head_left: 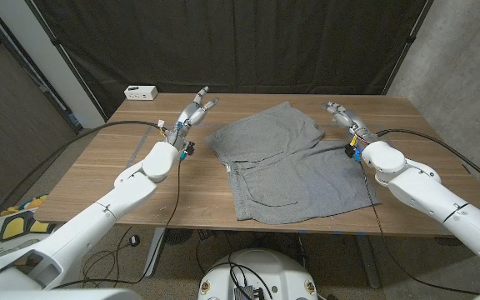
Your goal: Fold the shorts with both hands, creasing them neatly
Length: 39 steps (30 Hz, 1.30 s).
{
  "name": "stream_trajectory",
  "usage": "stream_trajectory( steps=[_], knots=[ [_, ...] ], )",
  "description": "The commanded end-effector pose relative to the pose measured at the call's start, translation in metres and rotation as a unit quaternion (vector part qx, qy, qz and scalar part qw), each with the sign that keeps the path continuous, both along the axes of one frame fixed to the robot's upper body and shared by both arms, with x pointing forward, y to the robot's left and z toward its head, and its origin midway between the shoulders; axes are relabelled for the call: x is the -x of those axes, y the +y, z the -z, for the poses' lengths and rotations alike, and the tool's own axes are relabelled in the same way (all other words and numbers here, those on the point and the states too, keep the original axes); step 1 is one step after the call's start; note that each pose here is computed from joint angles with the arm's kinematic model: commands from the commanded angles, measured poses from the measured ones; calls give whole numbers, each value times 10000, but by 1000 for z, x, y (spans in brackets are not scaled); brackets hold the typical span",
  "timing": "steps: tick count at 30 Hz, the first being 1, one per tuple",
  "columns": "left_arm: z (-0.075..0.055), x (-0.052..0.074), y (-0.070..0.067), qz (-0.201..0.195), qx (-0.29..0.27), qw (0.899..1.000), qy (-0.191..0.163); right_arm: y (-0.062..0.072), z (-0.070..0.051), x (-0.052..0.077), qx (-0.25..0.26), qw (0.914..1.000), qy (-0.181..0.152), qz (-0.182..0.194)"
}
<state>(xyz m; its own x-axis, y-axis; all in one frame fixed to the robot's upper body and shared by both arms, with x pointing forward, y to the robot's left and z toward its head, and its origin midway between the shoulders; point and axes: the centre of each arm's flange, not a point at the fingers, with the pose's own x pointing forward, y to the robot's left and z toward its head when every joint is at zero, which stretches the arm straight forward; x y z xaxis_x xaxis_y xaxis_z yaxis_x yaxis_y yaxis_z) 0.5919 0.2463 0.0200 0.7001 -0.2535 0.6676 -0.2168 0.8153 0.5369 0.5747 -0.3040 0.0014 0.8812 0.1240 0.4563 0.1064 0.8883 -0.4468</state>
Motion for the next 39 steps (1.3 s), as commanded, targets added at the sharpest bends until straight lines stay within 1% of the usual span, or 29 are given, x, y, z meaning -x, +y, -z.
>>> stream_trajectory(
  steps=[1, 4, 10, 11, 15, 16, 19, 28, 35, 39],
  knots=[
    [-2, 37, -21, -307, -923, 9934, -601, 0, 3, 34, 556, 9968, -27, 578],
    [1, 43, -24, -333, -1044, 9917, -670, 1, 3, 41, 690, 9951, -48, 709],
    [5, 55, -28, -372, -1243, 9885, -780, 1, 5, 52, 782, 9939, -71, 773],
    [5, 56, -29, -370, -1277, 9879, -801, 1, 5, 55, 859, 9925, -68, 872],
    [7, 63, -33, -370, -1409, 9856, -858, 0, 7, 61, 895, 9920, -38, 884],
    [8, 65, -34, -358, -1431, 9852, -873, 0, 8, 64, 935, 9909, -67, 967],
    [9, 69, -38, -339, -1539, 9833, -908, -1, 11, 70, 986, 9896, -64, 1049],
    [13, 82, -48, -336, -1888, 9761, -1026, -3, 23, 90, 1163, 9838, 19, 1363],
    [17, 89, -54, -312, -2106, 9708, -1110, -5, 33, 106, 1164, 9815, 88, 1517],
    [19, 92, -56, -277, -2202, 9687, -1112, -5, 38, 112, 1146, 9802, 108, 1611]
  ],
)
